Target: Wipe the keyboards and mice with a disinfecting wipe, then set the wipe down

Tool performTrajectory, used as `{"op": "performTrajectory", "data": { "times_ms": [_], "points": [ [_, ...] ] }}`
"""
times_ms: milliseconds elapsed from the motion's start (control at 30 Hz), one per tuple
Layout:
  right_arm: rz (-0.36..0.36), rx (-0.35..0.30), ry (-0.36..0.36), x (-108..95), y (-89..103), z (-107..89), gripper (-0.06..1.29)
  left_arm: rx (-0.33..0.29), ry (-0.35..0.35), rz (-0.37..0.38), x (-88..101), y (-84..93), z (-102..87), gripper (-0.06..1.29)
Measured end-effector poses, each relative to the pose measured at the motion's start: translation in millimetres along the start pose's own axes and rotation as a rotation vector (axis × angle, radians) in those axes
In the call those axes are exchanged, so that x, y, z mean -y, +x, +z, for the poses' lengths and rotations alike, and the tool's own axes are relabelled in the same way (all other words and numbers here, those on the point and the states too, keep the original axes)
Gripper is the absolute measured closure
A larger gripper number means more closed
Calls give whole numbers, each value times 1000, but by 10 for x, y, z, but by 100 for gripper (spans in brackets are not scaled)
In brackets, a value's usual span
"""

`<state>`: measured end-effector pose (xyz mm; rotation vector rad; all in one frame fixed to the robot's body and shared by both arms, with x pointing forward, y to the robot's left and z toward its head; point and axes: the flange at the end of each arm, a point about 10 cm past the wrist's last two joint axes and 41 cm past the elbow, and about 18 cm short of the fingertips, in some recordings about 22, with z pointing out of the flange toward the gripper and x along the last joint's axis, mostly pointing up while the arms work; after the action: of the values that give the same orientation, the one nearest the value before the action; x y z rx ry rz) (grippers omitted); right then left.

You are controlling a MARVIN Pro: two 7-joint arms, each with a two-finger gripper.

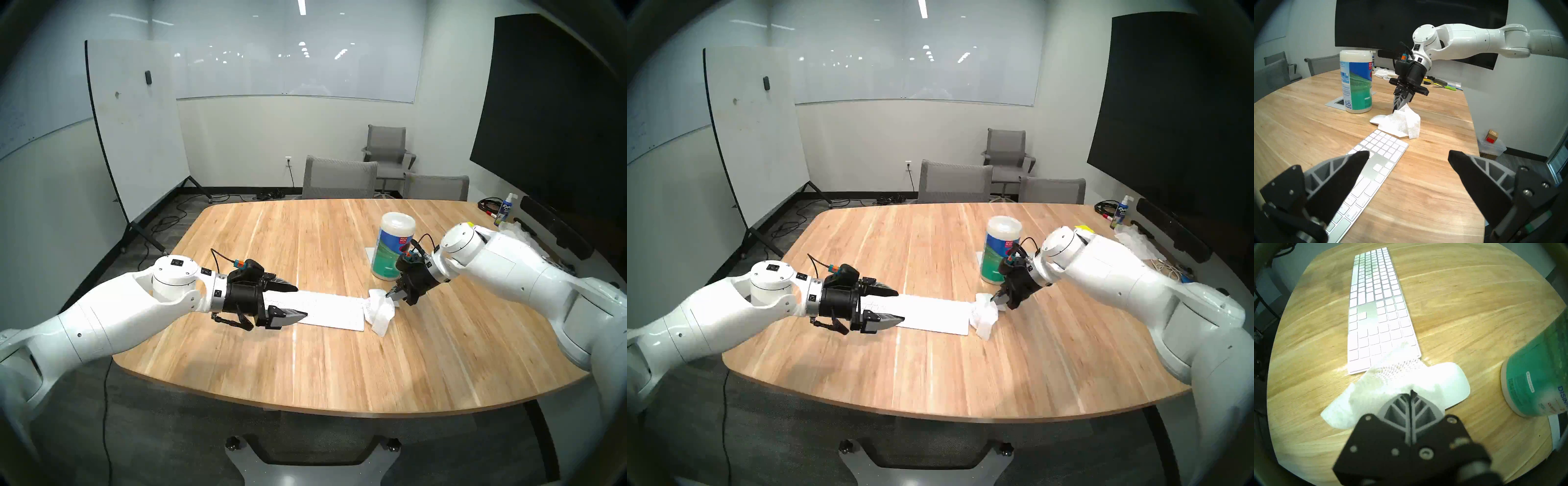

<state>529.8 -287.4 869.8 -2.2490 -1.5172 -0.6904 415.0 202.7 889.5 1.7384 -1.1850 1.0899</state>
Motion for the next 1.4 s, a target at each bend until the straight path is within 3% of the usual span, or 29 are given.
{"op": "performTrajectory", "data": {
  "times_ms": [533, 1400],
  "points": [
    [10, 9, -2, -20, -61, 140, 125, 0, 0, 0, 0, 0, 0, -3],
    [68, -20, -91, -162, -34, 216, 125, 0, 0, 0, 0, 0, 1, -3]
  ]
}}
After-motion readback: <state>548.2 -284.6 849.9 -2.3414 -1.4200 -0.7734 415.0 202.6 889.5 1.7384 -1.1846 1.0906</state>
